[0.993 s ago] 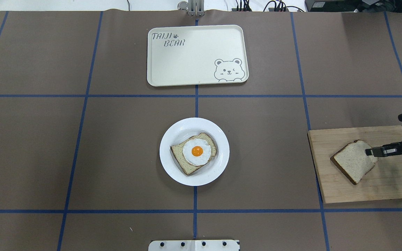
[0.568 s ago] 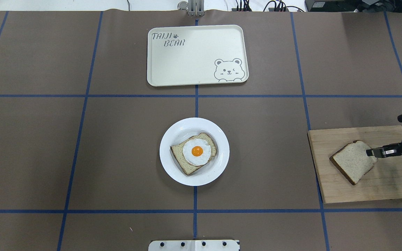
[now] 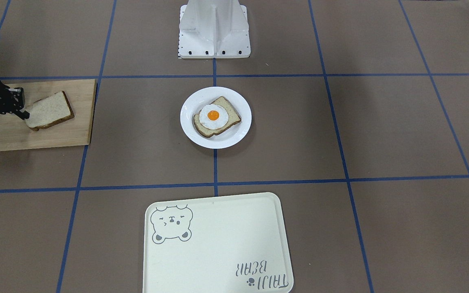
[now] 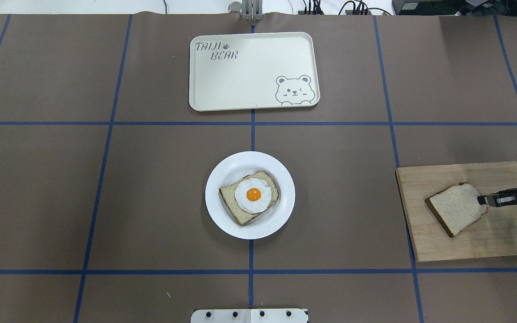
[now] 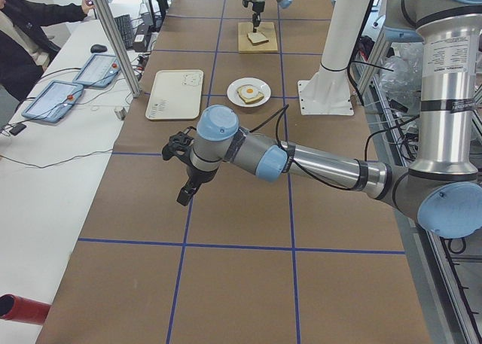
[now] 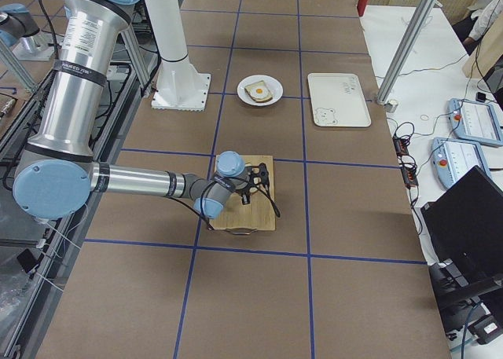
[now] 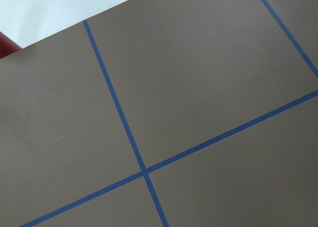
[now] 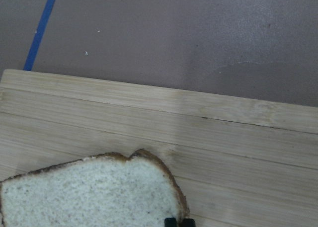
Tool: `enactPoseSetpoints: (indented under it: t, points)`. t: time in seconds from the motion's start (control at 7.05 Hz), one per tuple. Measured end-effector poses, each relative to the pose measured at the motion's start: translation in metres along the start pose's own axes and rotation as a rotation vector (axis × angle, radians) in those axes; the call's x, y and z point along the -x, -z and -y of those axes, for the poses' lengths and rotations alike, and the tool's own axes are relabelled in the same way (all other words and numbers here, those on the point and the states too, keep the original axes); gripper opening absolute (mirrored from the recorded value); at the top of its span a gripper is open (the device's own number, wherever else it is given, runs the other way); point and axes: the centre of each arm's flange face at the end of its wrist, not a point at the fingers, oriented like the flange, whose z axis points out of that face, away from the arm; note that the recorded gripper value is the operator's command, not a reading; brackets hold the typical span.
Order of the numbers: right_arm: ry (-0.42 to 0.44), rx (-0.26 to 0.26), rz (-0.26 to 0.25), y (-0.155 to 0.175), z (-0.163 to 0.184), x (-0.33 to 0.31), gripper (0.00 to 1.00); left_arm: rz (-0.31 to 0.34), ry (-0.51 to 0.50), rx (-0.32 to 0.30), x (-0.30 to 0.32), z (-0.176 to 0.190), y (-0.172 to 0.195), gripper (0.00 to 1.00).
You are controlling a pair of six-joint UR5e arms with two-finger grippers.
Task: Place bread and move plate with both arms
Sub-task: 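Grasp the bread slice with the right gripper and lift it off the board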
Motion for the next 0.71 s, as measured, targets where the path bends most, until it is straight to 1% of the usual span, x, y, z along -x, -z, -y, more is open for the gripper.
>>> enactPoseSetpoints:
  t: [0.14,0.57,0.71]
  points:
    - [-0.011,0.005,0.034,0.012,0.004,0.0,0.0,0.0,0.0,0.0,0.0,0.0,0.0,0.98]
    - [-0.074,0.003,0.167,0.067,0.024,0.004,0.0,0.0,-0.001,-0.001,0.0,0.0,0.0,0.98]
    - [-0.128,-0.001,0.21,0.082,0.033,0.022,0.0,0.0,-0.001,-0.002,-0.001,0.0,0.001,0.98]
